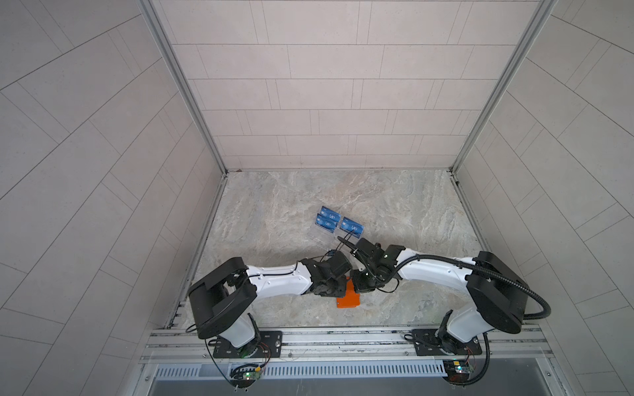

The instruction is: Put the credit cards into the card holder

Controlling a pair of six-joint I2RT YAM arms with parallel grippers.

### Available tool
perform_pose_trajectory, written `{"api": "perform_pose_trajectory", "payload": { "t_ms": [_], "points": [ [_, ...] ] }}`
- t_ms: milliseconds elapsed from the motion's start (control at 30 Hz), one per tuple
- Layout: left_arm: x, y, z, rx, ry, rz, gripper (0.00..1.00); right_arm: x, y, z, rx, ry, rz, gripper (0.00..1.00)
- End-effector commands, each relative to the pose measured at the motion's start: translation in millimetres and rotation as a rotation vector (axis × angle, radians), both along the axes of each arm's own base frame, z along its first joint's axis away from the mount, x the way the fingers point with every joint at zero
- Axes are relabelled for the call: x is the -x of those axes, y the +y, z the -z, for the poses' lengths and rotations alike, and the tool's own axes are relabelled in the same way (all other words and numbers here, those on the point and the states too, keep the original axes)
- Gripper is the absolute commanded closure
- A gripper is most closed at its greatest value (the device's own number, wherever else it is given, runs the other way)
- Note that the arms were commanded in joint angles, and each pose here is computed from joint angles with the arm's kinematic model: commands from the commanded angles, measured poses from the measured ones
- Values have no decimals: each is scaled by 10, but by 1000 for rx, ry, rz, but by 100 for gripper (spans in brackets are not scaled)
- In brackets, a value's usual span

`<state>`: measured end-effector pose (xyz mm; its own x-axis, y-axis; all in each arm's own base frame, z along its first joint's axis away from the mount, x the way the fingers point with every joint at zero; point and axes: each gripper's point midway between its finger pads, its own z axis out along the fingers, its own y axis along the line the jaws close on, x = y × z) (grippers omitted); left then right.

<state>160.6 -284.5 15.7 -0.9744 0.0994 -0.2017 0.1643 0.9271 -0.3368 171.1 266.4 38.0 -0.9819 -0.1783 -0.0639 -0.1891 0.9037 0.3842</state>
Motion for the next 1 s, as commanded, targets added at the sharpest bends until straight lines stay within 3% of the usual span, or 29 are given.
{"api": "perform_pose_trajectory", "payload": {
  "t_ms": [0,267,600,967],
  "points": [
    [260,282,363,-129,106,13,63,-10,29,47,2,-1,-12,100],
    [270,295,373,-132,109,14,64,15,-25,139,38,10,-18,100],
    [272,297,372,-133,111,13,64,124,-235,304,181,36,-58,100],
    [278,307,383,-135,113,10,64,233,-278,504,219,89,-60,100]
  ]
}}
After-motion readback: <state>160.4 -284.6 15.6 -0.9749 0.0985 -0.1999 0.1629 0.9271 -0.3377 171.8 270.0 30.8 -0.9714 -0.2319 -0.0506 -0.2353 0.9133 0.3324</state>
